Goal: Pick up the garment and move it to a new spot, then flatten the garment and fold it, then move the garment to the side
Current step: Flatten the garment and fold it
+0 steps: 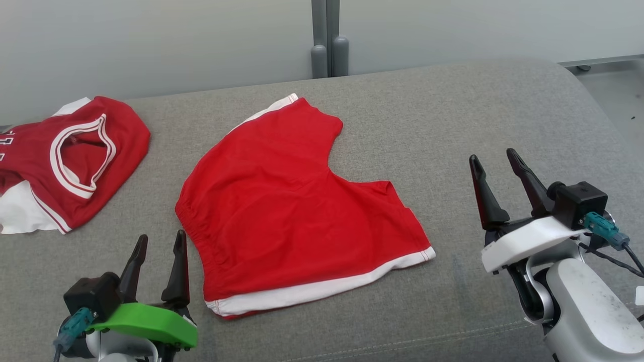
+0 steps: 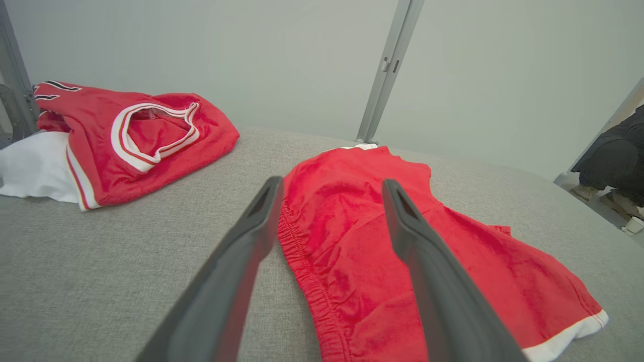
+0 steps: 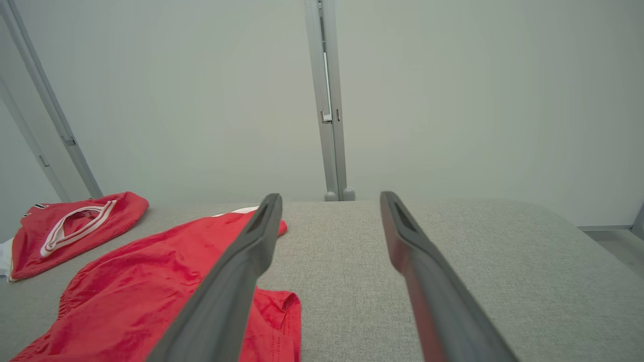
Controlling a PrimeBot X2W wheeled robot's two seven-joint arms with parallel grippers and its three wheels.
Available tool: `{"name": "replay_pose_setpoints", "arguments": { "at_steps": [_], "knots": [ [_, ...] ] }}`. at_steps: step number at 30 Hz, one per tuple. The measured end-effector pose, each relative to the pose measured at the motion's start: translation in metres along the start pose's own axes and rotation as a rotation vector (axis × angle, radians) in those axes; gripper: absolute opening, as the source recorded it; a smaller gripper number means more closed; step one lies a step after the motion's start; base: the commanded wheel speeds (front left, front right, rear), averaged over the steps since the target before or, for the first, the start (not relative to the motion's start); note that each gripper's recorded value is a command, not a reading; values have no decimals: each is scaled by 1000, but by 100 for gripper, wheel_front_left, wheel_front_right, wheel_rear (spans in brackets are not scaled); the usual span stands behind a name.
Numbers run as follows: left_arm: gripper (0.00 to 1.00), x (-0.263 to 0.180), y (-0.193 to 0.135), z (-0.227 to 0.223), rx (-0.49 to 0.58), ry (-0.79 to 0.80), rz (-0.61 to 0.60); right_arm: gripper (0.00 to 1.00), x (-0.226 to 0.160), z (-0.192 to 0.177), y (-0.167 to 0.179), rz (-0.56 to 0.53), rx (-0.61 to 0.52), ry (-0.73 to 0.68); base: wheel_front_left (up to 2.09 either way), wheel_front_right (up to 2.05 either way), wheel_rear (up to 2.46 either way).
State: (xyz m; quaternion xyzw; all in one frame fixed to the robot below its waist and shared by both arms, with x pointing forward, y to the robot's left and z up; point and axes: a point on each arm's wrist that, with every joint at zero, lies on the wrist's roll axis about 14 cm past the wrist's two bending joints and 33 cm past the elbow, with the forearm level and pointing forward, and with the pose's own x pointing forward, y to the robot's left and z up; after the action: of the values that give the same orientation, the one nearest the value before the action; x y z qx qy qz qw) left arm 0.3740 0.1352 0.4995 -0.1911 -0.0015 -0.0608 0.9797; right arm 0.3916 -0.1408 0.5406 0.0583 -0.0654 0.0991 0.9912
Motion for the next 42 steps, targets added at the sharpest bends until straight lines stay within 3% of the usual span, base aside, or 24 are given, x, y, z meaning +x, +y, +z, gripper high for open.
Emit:
{"name": "replay_pose_setpoints", "arguments": {
  "at_steps": [28,42],
  "knots": [
    [100,-23,5,1,-14,-25,63,100,-18,-8,10,-13,32,9,0,0,0],
    [100,-53,8,-83,16,266,37,100,-19,-20,10,-1,42,42,0,0,0]
  ]
}}
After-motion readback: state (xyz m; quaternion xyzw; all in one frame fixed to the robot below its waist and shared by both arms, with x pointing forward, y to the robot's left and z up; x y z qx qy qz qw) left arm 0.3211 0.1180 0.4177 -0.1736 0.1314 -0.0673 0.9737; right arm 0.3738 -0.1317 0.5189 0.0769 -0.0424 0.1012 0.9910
